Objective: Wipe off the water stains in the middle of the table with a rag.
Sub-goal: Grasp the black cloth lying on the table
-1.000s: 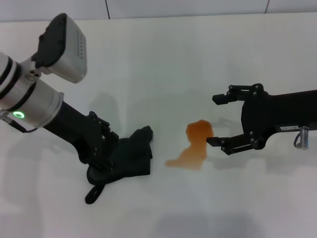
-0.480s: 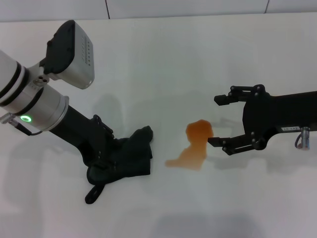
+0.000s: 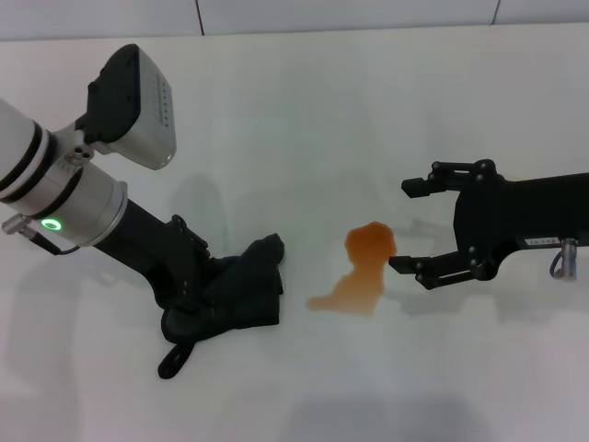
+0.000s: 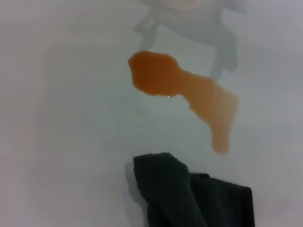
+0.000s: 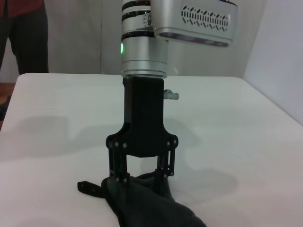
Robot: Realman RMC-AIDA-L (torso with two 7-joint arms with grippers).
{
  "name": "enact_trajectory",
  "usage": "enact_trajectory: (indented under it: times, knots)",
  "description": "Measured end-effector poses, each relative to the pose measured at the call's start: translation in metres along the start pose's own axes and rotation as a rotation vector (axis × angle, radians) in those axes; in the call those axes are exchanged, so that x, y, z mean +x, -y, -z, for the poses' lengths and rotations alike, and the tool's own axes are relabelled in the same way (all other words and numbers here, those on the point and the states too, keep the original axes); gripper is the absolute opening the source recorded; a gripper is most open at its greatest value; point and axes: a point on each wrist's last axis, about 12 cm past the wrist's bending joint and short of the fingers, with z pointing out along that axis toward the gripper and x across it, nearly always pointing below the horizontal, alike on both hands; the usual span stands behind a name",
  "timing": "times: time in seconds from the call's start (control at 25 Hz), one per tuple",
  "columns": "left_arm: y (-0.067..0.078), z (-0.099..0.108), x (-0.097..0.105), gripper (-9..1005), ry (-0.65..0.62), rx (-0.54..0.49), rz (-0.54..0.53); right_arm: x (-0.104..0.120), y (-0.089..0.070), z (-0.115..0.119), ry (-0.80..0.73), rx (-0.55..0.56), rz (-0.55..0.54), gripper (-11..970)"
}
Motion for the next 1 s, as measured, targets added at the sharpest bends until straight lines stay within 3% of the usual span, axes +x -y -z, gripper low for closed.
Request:
enact_trajectory:
  times: [0.52, 0.72, 1.0]
  knots:
    - [-0.0011, -0.0042, 0.0017, 543, -0.003, -0.006, 0.002, 0.0016, 0.0, -0.0004, 0.001, 0.002, -0.008, 873]
    - [-0.0021, -0.0084, 0.0003, 430, -0.03, -0.021, -0.001, 0.0018, 0.0, -0.0004, 0.001, 0.002, -0.009, 872]
    - [-0.0039, -0.0077, -0.002, 368, -0.03, -0.033, 0.015, 0.0019, 0.0004, -0.0004, 0.001, 0.005, -0.01, 872]
